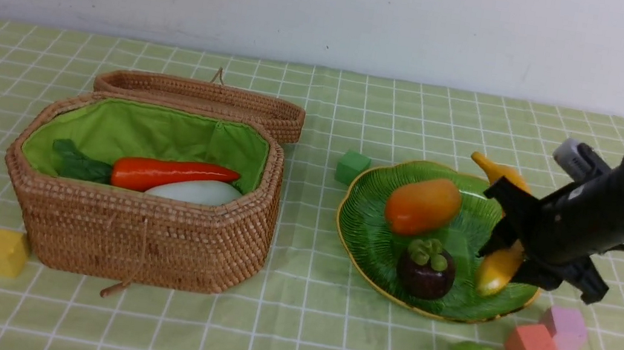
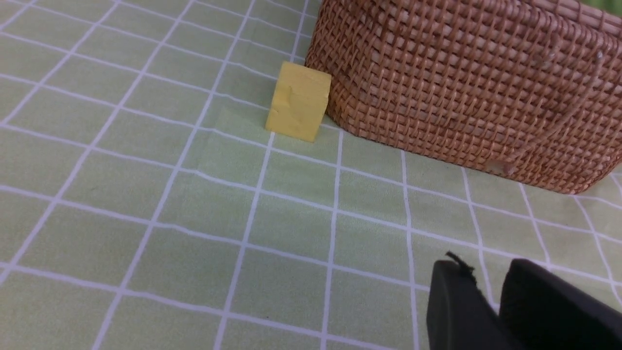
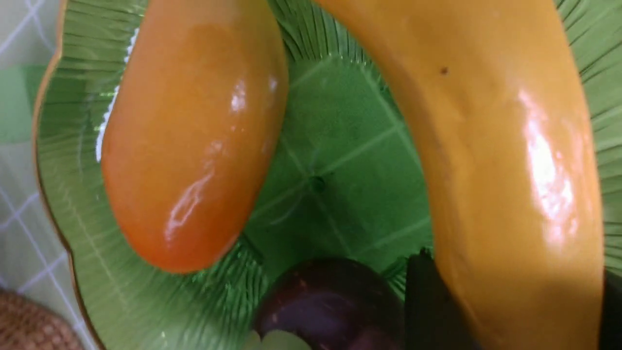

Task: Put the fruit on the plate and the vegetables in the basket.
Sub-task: Use the right arm to grab a banana and put it into the right plate

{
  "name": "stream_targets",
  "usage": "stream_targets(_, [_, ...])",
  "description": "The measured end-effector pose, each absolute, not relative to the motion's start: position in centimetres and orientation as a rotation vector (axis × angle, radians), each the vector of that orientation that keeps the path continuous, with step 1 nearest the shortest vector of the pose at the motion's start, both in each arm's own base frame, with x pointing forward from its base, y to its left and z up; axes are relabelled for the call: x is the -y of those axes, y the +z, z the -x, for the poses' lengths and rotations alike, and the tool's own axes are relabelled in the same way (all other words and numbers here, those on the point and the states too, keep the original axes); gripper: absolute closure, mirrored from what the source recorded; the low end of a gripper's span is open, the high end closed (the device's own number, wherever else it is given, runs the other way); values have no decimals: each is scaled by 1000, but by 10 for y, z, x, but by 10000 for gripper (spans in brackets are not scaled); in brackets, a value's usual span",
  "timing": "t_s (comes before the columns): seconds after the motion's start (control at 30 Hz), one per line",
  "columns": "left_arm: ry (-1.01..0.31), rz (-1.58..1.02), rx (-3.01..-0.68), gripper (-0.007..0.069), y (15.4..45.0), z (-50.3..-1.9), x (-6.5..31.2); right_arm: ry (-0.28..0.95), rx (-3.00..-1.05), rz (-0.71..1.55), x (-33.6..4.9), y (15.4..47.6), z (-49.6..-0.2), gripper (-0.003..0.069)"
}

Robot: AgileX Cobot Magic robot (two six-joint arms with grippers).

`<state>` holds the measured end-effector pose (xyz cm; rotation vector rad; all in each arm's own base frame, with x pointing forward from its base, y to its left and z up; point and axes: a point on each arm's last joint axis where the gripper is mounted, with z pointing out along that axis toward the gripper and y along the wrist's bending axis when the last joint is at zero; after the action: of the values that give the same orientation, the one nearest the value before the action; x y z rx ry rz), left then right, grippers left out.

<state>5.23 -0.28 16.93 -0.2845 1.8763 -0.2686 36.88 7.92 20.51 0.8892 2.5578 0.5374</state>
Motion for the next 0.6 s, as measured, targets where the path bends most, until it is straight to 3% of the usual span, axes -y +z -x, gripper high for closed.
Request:
stream_targets(0.17, [-269, 285, -1876, 481, 169, -52, 3, 499, -2497, -866, -81, 203, -371, 325])
stream_targets(0.3, [-269, 285, -1876, 481, 169, -52, 3, 484, -2504, -865, -80, 203, -370, 167])
stream_targets(0.37, [-269, 285, -1876, 481, 169, -52, 3, 473, -2528, -863, -80, 201, -368, 42])
stream_targets(0.43, [-269, 285, -1876, 481, 169, -52, 3, 460, -2552, -840, -80, 202, -367, -3])
stream_targets(0.53, [-269, 285, -1876, 481, 169, -52, 3, 444, -2582, -792, -80, 205, -363, -15])
stream_targets(0.6, [-269, 285, -1876, 481, 169, -52, 3, 414, -2620, -640, -79, 221, -354, -1])
